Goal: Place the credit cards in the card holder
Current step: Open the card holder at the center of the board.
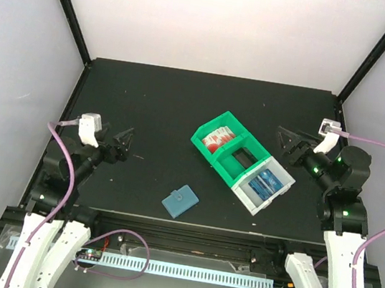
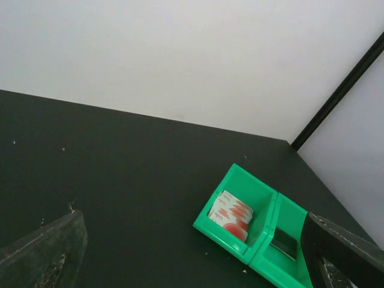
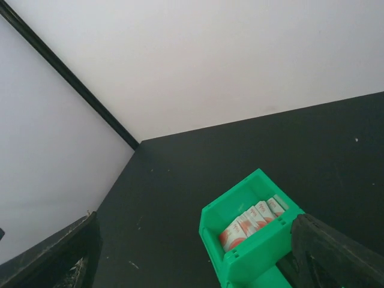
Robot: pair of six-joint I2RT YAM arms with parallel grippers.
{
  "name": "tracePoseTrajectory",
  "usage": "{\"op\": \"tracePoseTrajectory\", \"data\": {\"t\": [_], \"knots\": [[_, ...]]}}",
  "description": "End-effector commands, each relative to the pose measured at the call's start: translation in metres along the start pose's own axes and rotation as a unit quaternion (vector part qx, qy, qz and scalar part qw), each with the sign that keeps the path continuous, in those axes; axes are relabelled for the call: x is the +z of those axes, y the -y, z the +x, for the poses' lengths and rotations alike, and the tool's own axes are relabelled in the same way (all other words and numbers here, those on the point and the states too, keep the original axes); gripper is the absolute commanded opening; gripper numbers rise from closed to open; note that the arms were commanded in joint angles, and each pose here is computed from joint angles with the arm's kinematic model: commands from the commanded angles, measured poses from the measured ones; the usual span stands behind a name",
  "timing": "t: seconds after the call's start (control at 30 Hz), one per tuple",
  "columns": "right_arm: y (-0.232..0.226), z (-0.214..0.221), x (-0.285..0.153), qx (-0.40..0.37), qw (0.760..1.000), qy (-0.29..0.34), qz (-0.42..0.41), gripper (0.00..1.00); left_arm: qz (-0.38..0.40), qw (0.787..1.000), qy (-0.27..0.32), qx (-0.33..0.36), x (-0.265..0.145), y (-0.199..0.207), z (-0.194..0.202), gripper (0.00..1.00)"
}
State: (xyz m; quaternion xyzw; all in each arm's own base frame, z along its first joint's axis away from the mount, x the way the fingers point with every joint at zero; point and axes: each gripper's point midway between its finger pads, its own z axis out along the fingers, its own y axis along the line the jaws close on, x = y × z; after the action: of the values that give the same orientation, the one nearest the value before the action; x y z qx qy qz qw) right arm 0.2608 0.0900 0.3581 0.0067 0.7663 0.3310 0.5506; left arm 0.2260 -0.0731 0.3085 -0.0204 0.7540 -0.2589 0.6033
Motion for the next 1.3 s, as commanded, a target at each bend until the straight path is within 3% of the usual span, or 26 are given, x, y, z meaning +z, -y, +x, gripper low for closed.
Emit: {"op": "tracePoseTrajectory", "data": {"t": [0.0, 0.2, 0.3, 0.37, 0.5, 0.8, 0.93, 1.1, 1.27], "knots": [[-0.001, 0.009, 0.002, 0.023, 0.999, -0.020, -0.013, 0.87, 0.027, 1.000, -0.005, 0.005, -0.003, 0.013, -0.008, 0.99], [0.010, 0.026, 0.011, 0.070, 0.996, -0.053, -0.005, 0.86, 0.076, 0.997, 0.016, 0.017, -0.011, 0.029, -0.008, 0.99], [-0.003, 0.037, 0.017, 0.088, 0.992, -0.067, -0.067, 0.85, 0.127, 0.992, 0.021, 0.015, -0.014, 0.044, -0.005, 0.99], [-0.011, 0.048, 0.022, 0.107, 0.985, -0.089, -0.101, 0.85, 0.182, 0.983, 0.007, 0.005, -0.015, 0.059, 0.003, 0.99], [-0.011, 0.072, 0.039, 0.106, 0.985, -0.115, -0.078, 0.84, 0.255, 0.965, -0.041, -0.039, -0.005, 0.073, 0.026, 0.99], [-0.043, 0.186, 0.083, 0.044, 0.964, -0.259, -0.050, 0.82, 0.218, 0.960, -0.150, -0.089, 0.027, 0.055, 0.083, 0.99], [-0.057, 0.244, 0.095, -0.007, 0.944, -0.328, -0.046, 0.86, 0.164, 0.960, -0.209, -0.089, 0.040, 0.050, 0.119, 0.99], [-0.062, 0.301, 0.106, -0.074, 0.917, -0.392, -0.013, 0.86, 0.056, 0.943, -0.318, -0.080, 0.048, 0.033, 0.170, 0.99], [-0.060, 0.348, 0.102, -0.137, 0.887, -0.442, -0.001, 0.85, 0.024, 0.931, -0.349, -0.106, 0.044, 0.027, 0.199, 0.97]]}}
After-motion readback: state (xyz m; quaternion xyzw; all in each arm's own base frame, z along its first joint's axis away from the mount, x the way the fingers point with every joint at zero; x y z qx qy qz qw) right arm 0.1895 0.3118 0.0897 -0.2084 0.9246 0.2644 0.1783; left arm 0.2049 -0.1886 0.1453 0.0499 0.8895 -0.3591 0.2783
